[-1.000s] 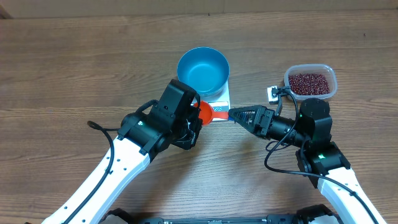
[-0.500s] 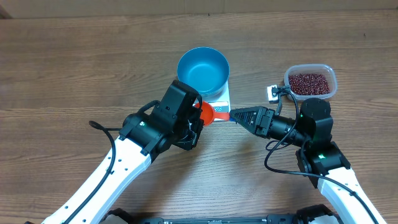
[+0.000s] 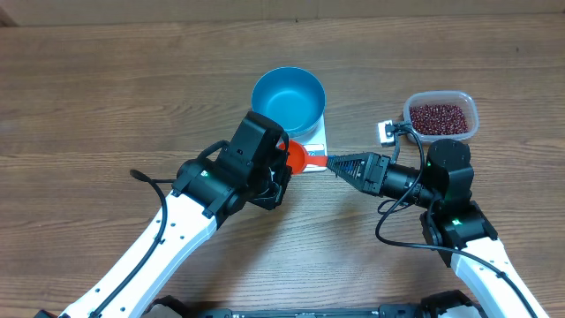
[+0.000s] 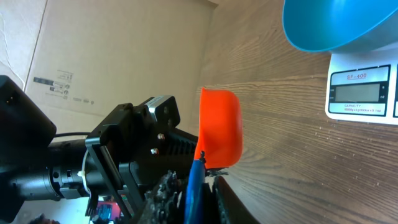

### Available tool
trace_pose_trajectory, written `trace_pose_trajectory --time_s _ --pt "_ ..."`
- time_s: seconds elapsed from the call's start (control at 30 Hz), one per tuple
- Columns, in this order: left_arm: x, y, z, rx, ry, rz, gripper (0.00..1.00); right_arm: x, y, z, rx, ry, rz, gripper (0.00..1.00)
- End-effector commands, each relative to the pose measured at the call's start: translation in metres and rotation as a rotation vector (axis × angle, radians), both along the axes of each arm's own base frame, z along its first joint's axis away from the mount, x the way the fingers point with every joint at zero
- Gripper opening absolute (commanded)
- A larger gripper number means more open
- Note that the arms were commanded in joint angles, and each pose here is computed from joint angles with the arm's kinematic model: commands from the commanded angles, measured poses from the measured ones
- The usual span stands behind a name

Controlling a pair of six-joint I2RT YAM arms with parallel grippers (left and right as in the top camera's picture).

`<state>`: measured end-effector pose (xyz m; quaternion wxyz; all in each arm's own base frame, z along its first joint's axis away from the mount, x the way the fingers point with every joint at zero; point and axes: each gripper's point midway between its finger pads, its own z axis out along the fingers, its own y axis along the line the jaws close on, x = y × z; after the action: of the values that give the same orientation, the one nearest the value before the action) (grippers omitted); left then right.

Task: Scoop item into bowl and weigh 150g on scale

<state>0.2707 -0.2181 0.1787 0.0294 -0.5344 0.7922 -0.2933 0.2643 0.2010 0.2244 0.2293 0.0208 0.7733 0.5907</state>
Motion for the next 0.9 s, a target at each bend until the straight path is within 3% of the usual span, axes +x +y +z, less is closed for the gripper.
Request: trace_pose_trajectory --time_s 0.0,0.3,0.6,0.87 --pt "-0.0014 -0.0026 -0.0041 0.001 0.016 0.009 0.04 -0.0006 0.0031 0.0137 0.010 -0.043 0.022 0.16" --pt "-0.0028 -0.0065 -0.0031 -0.003 0.010 -0.003 0.04 -0.0006 0.0031 0.0137 0.010 -0.043 0.022 0.11" --pt "-0.0047 -0.0088 -0.0032 -0.001 0.008 -0.011 0.04 0.0008 0.0025 0.0134 0.008 -0.043 0.013 0.24" --pt "-0.0033 -0.0118 -0.0057 -0.002 0.010 -0.016 0.04 0.0030 0.0014 0.0127 0.003 -0.044 -0.001 0.24"
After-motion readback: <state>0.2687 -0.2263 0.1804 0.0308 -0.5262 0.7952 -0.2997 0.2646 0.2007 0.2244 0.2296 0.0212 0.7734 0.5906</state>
